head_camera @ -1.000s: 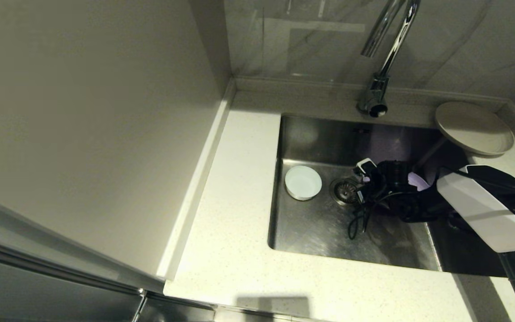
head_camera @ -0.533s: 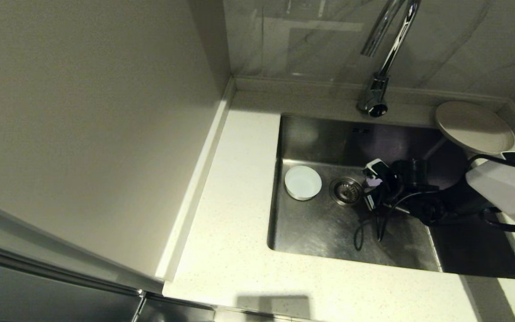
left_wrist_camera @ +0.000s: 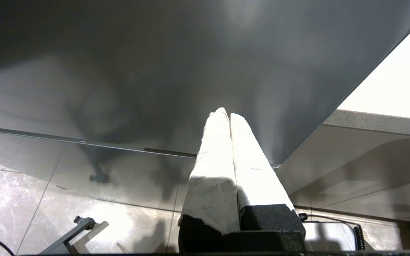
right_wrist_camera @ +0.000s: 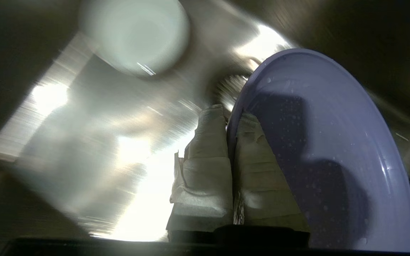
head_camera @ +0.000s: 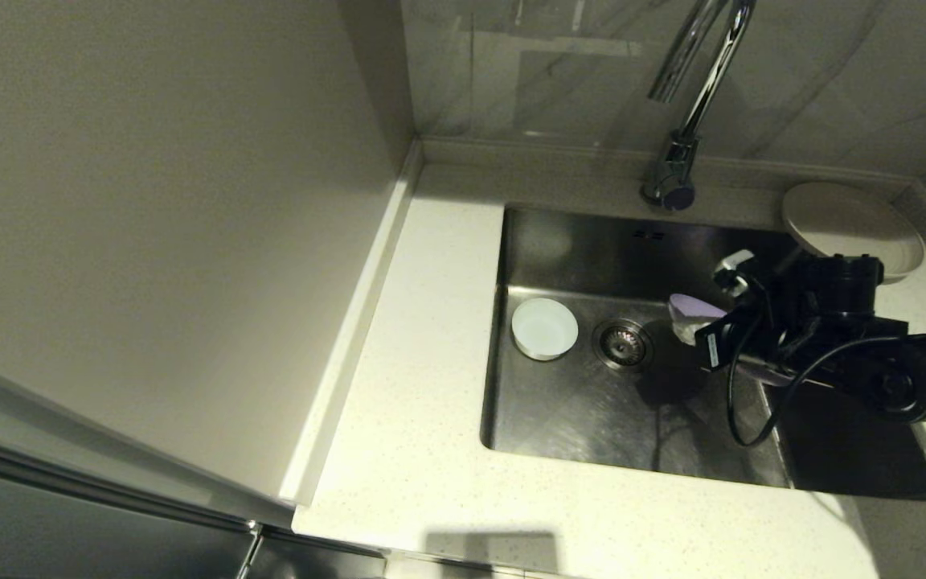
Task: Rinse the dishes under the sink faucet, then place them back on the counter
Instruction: Put a plate back to the table from the sink
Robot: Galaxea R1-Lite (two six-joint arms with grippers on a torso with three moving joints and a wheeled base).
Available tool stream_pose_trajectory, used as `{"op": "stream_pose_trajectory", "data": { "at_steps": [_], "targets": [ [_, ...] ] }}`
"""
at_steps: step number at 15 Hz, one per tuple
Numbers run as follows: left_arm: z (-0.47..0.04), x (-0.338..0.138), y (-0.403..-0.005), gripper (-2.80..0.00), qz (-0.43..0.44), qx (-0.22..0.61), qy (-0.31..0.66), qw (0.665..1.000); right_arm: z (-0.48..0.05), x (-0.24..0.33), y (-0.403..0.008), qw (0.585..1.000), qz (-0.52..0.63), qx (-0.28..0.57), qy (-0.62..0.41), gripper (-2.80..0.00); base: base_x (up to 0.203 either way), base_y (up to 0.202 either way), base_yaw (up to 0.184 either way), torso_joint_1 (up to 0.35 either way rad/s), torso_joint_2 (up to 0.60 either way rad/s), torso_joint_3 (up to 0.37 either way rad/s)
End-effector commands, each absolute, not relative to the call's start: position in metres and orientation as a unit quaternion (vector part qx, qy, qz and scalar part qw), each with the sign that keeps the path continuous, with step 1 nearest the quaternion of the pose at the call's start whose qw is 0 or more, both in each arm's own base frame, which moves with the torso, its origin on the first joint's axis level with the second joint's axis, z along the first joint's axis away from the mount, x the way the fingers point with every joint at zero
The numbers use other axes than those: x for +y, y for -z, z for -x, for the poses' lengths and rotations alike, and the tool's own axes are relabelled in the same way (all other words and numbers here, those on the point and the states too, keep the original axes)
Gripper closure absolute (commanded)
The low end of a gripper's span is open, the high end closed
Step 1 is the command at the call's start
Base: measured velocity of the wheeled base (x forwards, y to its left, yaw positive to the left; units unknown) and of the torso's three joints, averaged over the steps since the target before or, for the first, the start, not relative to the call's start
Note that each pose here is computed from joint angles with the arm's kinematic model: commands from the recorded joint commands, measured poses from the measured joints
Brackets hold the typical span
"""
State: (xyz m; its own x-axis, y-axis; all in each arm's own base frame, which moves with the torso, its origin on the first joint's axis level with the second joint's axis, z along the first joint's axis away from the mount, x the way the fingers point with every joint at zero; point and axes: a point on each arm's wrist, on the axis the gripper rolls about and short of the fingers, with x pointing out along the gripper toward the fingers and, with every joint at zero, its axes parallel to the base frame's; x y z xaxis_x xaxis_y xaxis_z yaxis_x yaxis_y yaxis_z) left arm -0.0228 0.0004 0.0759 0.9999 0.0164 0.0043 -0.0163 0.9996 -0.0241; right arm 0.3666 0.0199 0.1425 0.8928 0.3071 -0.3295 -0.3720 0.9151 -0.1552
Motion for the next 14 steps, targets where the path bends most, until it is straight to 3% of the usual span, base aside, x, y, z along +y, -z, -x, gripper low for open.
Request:
{"op": "stream_pose_trajectory", "data": {
  "at_steps": [1,4,8,11,14],
  "targets": [
    [0.023,0.0,-0.076,0.0,0.012,-0.003,-0.008,1.0,-0.346,0.025,-0.203,0.97,0.035,0.099,-0.219,0.0,0.0,0.0,0.0,0.0,0.0,0.0],
    [0.023,0.0,-0.076,0.0,0.012,-0.003,-0.008,1.0,-0.333,0.03,-0.246,0.953,-0.053,0.177,-0.241,0.0,0.0,0.0,0.0,0.0,0.0,0.0],
    [0.023,0.0,-0.076,0.0,0.012,-0.003,-0.008,1.0,-0.308,0.03,-0.258,0.905,-0.144,0.337,-0.217,0.0,0.0,0.0,0.0,0.0,0.0,0.0],
    [0.023,0.0,-0.076,0.0,0.012,-0.003,-0.008,1.0,-0.293,0.029,-0.254,0.891,-0.159,0.372,-0.206,0.0,0.0,0.0,0.0,0.0,0.0,0.0],
    [0.023,0.0,-0.076,0.0,0.012,-0.003,-0.008,1.0,-0.278,0.028,-0.267,0.9,-0.152,0.351,-0.209,0.0,0.0,0.0,0.0,0.0,0.0,0.0]
  ]
}}
